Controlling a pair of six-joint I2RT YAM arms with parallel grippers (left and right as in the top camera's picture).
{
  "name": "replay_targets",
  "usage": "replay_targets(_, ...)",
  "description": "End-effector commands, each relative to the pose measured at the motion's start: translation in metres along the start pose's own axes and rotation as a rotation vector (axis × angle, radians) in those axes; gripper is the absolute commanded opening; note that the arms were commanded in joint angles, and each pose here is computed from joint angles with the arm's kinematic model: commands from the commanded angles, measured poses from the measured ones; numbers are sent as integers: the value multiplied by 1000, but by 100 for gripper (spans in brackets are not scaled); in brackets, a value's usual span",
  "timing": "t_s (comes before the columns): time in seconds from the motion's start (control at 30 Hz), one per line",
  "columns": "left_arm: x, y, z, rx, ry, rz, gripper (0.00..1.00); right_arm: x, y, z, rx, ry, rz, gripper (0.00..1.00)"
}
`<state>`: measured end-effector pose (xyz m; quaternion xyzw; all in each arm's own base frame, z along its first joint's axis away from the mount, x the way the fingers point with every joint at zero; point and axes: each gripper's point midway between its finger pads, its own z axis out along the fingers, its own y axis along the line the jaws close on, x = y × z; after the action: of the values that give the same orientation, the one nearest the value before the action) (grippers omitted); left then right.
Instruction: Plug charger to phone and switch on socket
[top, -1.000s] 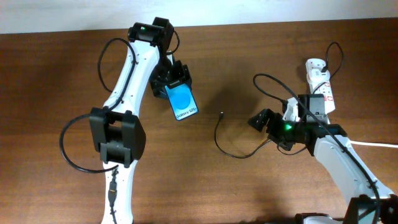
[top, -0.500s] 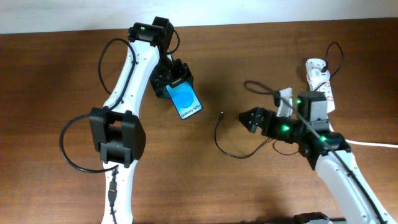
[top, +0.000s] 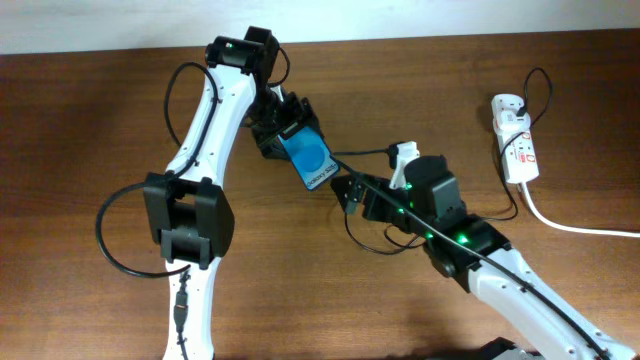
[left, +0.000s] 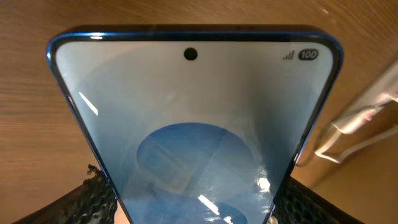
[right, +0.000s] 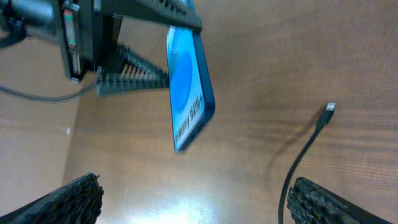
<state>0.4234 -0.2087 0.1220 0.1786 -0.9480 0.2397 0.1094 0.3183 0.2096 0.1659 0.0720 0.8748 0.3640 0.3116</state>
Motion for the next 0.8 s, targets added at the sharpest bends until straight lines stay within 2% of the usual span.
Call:
replay_targets(0.0,19,-25,-17,146,74,1,33,-11,-3,11,38,-65,43,99)
replay_targets(0.1,23,-30,-18,175,97,1,33,-11,-11,32,41,-60,44,97)
replay_targets(0.23,27,-35,-19,203,120,2,34,-23,-3,45,-14,-113,27,79)
replay_targets(0.3,29,-37,-19,213,128,4,34,-29,1,49,-38,-136,20,74)
replay_targets(0.37,32,-40,-20,233,145,4,33,-32,3,53,-53,-151,16,64)
replay_targets(0.6,40,-44,-19,245,176,3,30,-43,4,64,-78,-206,5,59)
replay_targets(0.77,48,-51,-13,237,186,25,32,-45,3,67,-80,-221,5,27)
